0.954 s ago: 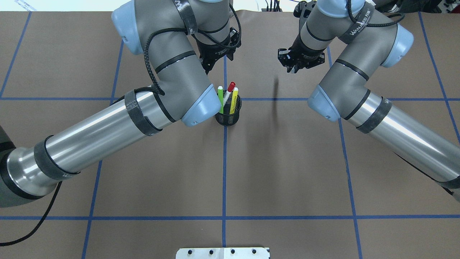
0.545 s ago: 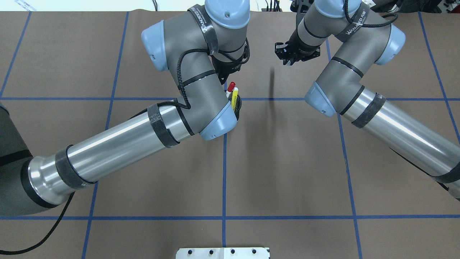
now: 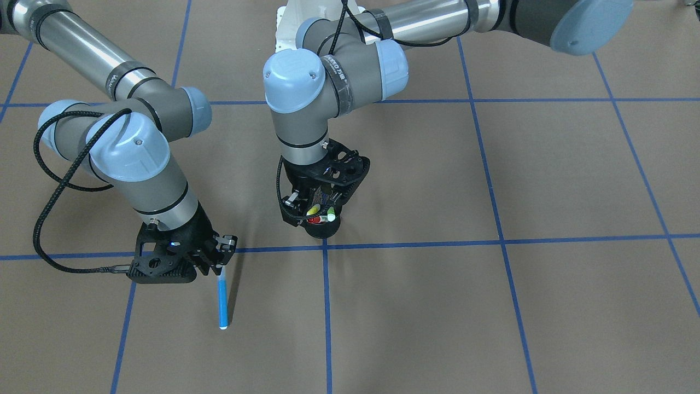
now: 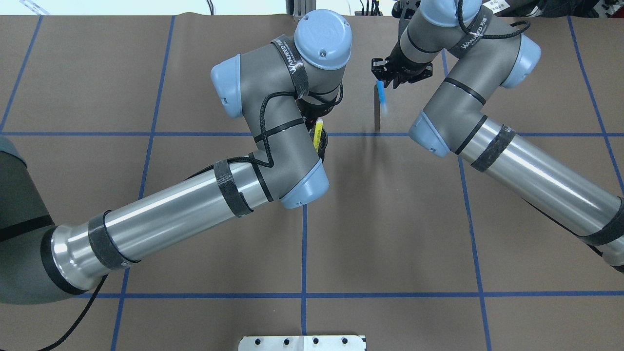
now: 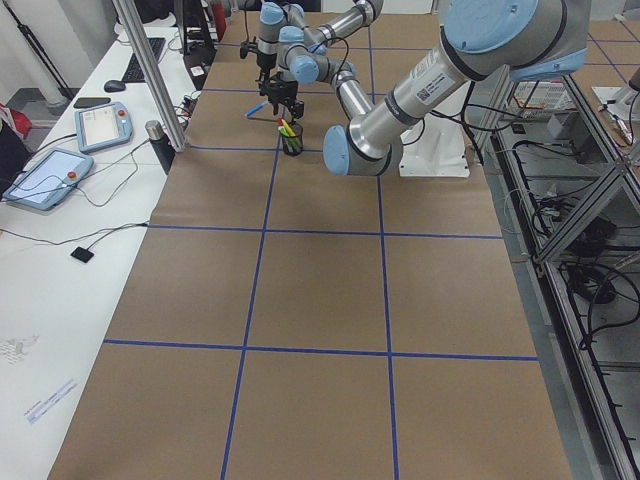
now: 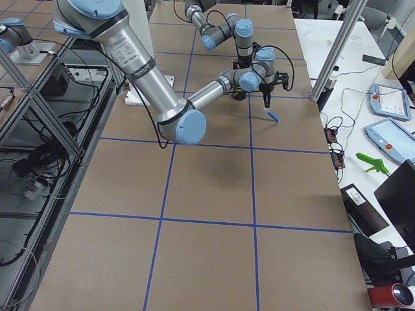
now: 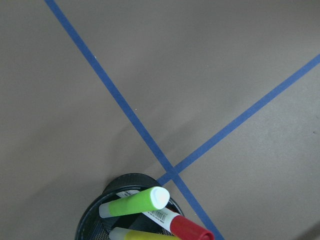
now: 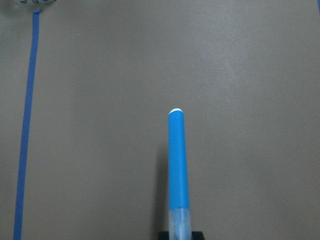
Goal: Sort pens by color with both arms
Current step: 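Set down the blue marker while the left gripper lowers into the cup, then grasp the red-capped white marker in the cup with the left gripper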
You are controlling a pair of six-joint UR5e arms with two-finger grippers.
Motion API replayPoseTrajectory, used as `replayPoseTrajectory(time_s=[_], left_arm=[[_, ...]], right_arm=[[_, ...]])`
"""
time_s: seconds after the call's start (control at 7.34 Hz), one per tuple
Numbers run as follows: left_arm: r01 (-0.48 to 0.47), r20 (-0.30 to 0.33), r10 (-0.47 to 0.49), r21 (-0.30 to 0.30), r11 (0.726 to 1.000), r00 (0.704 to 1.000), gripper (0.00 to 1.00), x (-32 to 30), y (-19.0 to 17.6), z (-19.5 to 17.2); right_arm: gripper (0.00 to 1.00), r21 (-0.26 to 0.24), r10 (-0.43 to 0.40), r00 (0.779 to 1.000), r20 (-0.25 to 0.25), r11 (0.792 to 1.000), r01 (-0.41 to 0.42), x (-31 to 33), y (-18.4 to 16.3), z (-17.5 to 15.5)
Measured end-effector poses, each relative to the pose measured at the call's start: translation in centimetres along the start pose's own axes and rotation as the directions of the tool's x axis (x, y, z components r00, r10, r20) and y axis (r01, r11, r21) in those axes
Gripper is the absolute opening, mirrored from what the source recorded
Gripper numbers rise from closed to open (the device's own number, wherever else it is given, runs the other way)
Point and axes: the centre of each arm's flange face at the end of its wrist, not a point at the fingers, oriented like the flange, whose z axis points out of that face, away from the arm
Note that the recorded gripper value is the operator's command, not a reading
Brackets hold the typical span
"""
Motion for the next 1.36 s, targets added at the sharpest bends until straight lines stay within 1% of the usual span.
replayPoseTrajectory(time_s=[0.27,0.41,0.54,0.68,0.82,1.09,1.23,1.36], left_arm=[[0.033,-0.018,-0.032,0.030,0.999,0.999,0.76,0.2,-0.4,0.8],[0.042,-0.024,-0.042,0.038,0.998,0.999,0.70,0.3,-0.6,1.1],[0.047,-0.027,-0.046,0.044,0.998,0.999,0.64,0.4,-0.7,1.3],[0.050,-0.029,-0.048,0.049,0.998,0.998,0.60,0.4,-0.8,1.4],[0.052,-0.030,-0.050,0.051,0.997,0.998,0.59,0.4,-0.8,1.5],[0.054,-0.034,-0.052,0.049,0.997,0.998,0.59,0.5,-0.6,1.2],[0.053,-0.036,-0.051,0.047,0.998,0.998,0.61,0.6,-0.4,1.0],[0.051,-0.035,-0.050,0.046,0.998,0.998,0.62,0.6,-0.3,1.0]], right_arm=[[0.66,0.002,0.007,1.000,-0.002,1.000,-0.007,0.2,-0.1,0.0],[0.73,0.003,0.016,1.000,-0.001,1.000,-0.016,0.8,-0.7,-0.3],[0.91,-0.002,0.039,0.999,0.005,0.999,-0.039,2.0,-1.8,-1.2],[0.99,-0.015,0.085,0.996,0.005,0.996,-0.085,4.0,-3.4,-2.5],[0.99,-0.030,0.154,0.988,-0.013,0.987,-0.155,6.5,-5.1,-4.6],[0.99,-0.061,0.270,0.960,-0.070,0.960,-0.274,10.4,-7.7,-10.6],[0.99,-0.069,0.296,0.951,-0.093,0.950,-0.303,11.6,-8.2,-12.6],[0.99,-0.071,0.309,0.945,-0.105,0.946,-0.317,12.3,-8.4,-13.6]])
